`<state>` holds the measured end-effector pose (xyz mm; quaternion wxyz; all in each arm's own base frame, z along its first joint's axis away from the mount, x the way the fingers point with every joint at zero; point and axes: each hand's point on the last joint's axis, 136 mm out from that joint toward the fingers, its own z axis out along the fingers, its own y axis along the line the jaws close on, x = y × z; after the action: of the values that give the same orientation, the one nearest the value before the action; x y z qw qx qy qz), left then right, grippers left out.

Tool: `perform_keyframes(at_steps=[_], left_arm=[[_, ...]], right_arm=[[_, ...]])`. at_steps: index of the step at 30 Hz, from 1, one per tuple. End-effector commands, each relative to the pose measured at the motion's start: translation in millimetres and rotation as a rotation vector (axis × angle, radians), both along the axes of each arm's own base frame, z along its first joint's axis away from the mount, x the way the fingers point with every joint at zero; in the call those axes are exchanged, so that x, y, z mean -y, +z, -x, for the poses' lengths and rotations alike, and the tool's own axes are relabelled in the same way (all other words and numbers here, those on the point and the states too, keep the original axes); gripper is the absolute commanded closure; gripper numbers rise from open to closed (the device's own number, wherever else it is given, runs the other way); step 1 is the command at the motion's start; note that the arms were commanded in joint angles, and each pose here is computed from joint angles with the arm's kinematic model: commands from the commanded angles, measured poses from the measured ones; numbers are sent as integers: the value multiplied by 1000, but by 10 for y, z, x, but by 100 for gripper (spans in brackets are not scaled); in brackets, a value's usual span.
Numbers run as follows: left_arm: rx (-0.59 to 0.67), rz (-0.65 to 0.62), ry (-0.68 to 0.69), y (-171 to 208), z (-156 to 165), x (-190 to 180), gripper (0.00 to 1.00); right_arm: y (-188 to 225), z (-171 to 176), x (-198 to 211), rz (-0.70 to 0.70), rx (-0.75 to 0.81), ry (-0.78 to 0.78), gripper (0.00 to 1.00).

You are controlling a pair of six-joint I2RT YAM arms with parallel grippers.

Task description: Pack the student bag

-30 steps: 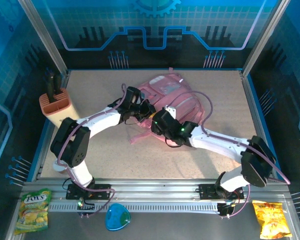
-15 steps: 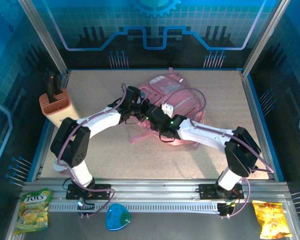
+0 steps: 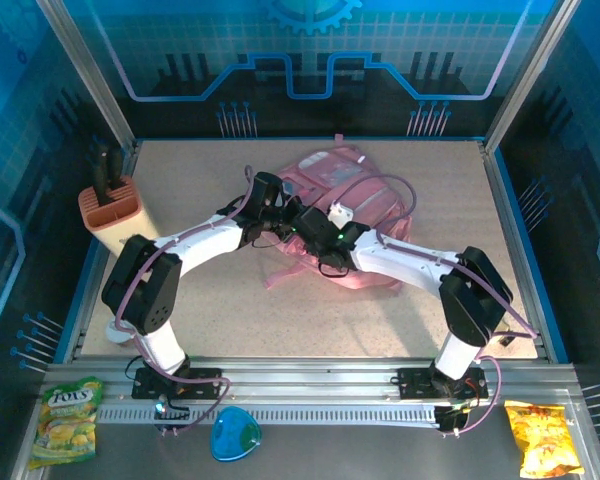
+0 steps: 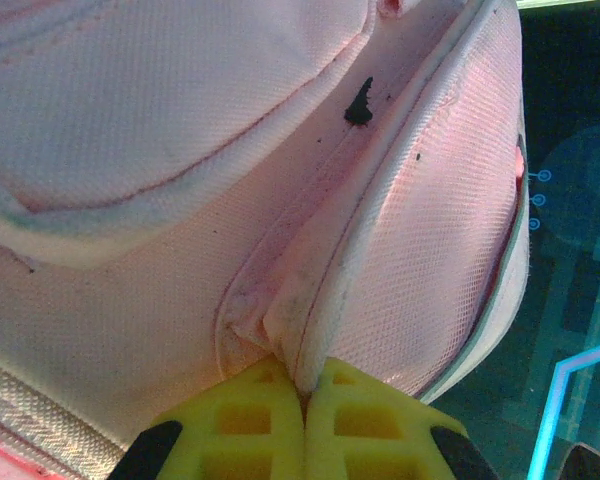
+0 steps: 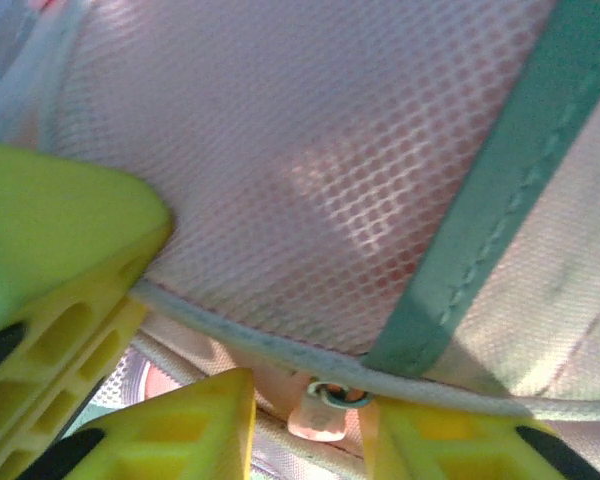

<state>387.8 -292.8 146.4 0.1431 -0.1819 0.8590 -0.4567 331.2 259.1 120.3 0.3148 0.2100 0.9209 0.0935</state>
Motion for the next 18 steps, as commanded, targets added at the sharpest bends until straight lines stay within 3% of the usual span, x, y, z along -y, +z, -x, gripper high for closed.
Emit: perform_keyframes(at_steps=[1, 10, 18], left_arm=[[37, 81, -78, 235, 90, 142, 100], [44, 53, -51, 191, -7, 28, 100], [45, 12, -32, 105, -112, -89, 100]], right_arm=[[23, -188, 340, 81, 42, -127, 72], [-18, 40, 600, 130, 27, -110, 89], [-73, 391, 1060, 181, 27, -93, 86]])
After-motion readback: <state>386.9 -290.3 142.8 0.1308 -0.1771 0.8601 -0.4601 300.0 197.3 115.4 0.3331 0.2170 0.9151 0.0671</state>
